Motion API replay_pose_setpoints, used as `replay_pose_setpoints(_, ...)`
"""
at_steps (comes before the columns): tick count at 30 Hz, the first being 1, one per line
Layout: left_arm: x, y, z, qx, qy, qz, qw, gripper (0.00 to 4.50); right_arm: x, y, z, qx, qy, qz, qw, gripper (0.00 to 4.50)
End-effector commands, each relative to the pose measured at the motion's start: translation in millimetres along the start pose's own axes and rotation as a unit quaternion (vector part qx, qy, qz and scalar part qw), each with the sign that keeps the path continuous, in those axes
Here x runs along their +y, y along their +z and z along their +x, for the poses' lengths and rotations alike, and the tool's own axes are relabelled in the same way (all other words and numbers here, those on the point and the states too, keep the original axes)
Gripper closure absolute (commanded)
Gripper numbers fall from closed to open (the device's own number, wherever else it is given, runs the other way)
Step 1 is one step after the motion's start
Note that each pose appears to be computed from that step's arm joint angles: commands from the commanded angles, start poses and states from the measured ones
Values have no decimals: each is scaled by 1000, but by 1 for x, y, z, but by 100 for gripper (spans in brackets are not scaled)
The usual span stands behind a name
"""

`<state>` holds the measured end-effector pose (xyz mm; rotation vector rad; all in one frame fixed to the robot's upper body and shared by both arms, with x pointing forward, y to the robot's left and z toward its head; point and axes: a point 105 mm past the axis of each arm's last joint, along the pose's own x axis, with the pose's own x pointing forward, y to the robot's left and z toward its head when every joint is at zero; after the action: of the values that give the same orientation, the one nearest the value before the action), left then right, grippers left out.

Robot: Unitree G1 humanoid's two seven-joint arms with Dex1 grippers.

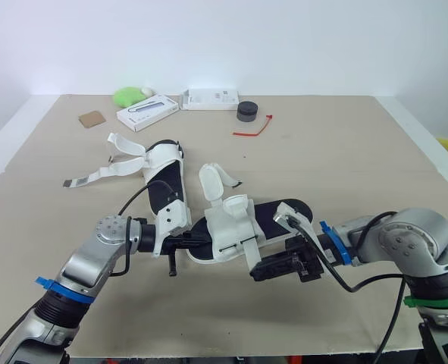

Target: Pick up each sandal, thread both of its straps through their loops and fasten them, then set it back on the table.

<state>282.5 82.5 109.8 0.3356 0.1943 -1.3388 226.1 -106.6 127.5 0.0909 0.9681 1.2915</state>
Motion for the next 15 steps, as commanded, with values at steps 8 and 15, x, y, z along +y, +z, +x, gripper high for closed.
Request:
replay_pose_setpoints(8, -3, -3, 0, 10, -5, 6, 1000, 450, 14, -9, -5, 24, 30, -29, 999, 446)
replay_pose_setpoints(15, -4, -3, 2, 9, -6, 5, 1000, 450, 27, -27, -11, 71, 63, -34, 995, 446)
